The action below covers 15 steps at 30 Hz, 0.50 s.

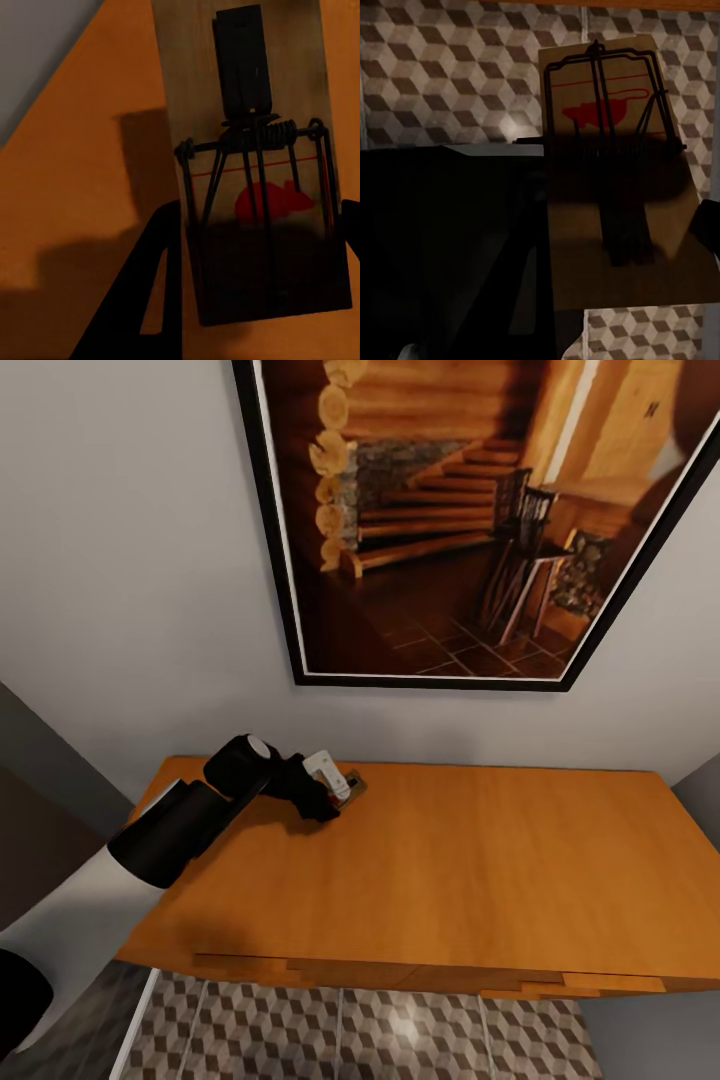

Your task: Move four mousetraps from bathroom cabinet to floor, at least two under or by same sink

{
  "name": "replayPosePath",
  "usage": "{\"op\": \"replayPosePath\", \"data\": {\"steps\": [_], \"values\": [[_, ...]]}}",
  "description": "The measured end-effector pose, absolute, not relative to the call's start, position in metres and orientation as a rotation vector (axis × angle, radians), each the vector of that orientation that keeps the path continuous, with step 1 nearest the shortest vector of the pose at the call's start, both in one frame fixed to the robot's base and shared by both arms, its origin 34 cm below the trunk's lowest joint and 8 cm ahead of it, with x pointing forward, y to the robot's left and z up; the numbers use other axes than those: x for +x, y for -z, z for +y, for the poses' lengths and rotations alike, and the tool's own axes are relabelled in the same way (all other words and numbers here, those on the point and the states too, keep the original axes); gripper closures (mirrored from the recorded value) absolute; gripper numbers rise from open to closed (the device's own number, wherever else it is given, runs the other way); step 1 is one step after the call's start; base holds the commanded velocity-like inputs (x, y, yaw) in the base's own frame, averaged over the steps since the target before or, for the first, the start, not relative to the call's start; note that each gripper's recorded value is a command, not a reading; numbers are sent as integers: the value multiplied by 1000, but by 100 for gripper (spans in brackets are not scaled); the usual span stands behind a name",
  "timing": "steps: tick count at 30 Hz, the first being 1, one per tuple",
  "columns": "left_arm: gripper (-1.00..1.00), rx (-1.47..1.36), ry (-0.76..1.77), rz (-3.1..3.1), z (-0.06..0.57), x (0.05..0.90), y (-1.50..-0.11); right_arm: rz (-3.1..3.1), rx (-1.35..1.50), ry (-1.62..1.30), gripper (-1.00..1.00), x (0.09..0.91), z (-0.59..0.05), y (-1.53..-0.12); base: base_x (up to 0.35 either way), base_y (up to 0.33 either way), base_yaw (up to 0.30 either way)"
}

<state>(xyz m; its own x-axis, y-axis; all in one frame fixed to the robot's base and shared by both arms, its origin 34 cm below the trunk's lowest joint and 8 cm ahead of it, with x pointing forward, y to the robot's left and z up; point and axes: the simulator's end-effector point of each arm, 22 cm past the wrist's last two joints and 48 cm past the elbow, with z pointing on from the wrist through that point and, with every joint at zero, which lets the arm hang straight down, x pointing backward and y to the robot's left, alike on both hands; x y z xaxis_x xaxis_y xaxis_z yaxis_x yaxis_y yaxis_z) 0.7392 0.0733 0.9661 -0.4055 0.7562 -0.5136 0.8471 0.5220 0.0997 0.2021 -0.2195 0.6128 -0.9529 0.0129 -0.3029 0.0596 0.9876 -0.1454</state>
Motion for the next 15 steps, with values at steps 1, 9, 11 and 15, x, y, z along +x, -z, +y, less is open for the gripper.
{"op": "replayPosePath", "data": {"steps": [1, 9, 11, 15], "values": [[100, 1300, 240, 2256, 74, 740, -969, 2827, 53, 220, 100, 202, -219, -613, 0, 0, 0], [100, 1292, 234, 2258, 78, 742, -970, 2827, 53, 220, 100, 202, -219, -613, -19, -7, 0], [100, 1292, 228, 2263, 82, 743, -968, 2827, 53, 220, 100, 202, -220, -613, -197, -96, 0], [100, 1291, 224, 2268, 85, 743, -967, 2827, 53, 221, 100, 202, -220, -613, -262, -131, 0]]}}
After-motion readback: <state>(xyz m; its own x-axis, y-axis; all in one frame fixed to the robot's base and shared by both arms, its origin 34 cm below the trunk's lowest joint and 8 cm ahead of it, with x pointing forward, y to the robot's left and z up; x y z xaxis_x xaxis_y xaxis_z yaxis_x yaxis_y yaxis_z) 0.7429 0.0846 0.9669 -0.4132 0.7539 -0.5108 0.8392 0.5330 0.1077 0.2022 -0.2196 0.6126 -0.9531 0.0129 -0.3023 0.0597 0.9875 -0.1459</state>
